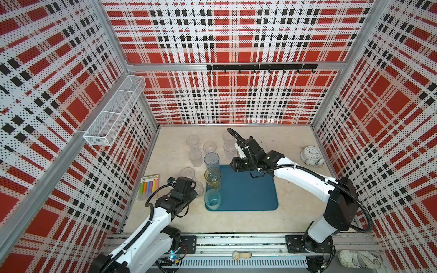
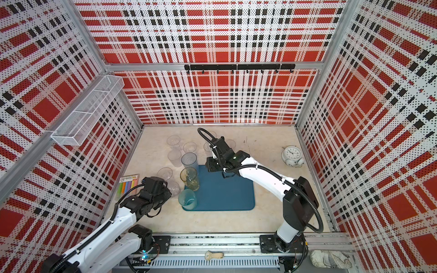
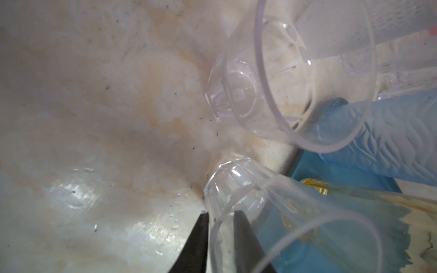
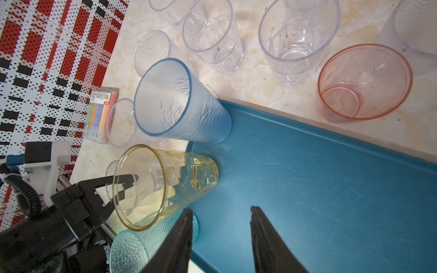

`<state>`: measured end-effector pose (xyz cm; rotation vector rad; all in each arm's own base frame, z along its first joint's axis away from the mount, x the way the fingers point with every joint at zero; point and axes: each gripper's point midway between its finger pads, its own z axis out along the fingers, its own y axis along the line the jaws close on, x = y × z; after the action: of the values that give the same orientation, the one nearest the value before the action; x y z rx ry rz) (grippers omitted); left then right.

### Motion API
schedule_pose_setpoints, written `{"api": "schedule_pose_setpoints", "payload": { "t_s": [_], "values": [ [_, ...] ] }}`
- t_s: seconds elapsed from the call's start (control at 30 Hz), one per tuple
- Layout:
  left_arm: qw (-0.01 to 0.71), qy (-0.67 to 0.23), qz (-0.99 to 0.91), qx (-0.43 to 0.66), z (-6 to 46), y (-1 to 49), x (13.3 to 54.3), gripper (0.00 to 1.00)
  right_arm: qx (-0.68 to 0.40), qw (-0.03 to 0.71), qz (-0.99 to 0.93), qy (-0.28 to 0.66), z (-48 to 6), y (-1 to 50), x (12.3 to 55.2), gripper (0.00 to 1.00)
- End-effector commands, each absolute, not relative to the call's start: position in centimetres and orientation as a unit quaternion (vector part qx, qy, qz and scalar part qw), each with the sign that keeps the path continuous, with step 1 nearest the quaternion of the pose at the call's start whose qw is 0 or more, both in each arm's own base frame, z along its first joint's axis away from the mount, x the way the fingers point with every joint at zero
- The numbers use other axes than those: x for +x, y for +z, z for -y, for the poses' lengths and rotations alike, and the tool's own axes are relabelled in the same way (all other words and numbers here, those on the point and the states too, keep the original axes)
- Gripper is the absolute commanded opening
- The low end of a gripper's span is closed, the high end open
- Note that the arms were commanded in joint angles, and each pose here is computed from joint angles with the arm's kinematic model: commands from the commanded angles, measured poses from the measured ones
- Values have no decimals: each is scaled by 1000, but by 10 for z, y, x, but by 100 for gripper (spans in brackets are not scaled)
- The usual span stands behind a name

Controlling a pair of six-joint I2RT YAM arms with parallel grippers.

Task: Place the glasses into the tray
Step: Pick up the glass from the middle-left of the table, then place the glass on the tray.

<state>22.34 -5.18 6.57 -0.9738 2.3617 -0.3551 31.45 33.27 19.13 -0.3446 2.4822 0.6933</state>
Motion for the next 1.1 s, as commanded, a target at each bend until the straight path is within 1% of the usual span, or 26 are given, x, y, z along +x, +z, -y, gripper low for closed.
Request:
{"api": "schedule_pose_setpoints", "payload": {
  "t_s": [0.0,0.03,0.07,0.1,0.3,0.5,0.57,0.67,0.77,0.83,0.9,1.0,1.07],
  "values": [
    [316,-148,-858,-377,49,87,234,12,-121,286,-912,270,-329,207,316,44],
    [318,-147,-857,-378,48,89,234,8,-121,285,-912,269,-329,206,316,44],
    [319,-147,-856,-379,48,90,234,2,-120,285,-912,270,-329,207,316,44],
    [320,-149,-856,-378,48,92,235,0,-119,286,-911,272,-329,207,317,44],
    [340,-143,-853,-369,45,121,239,0,-118,287,-910,274,-330,209,317,44],
    [360,-173,-847,-351,51,169,241,0,-117,295,-910,266,-328,214,321,44],
    [373,-183,-841,-346,51,194,241,0,-114,300,-911,261,-325,219,323,44],
    [405,-174,-830,-342,44,235,241,0,-107,309,-908,261,-319,226,328,44],
    [434,-188,-816,-332,48,277,250,0,-95,316,-907,261,-309,232,336,44],
    [441,-206,-817,-310,66,296,261,0,-84,322,-906,262,-300,238,342,44],
    [449,-224,-820,-276,96,312,275,0,-70,329,-906,257,-287,244,349,44],
    [463,-238,-827,-210,157,337,294,0,-35,341,-906,247,-255,251,361,44],
    [455,-235,-843,-162,201,334,307,0,-6,352,-905,239,-229,257,366,44]
  ]
}}
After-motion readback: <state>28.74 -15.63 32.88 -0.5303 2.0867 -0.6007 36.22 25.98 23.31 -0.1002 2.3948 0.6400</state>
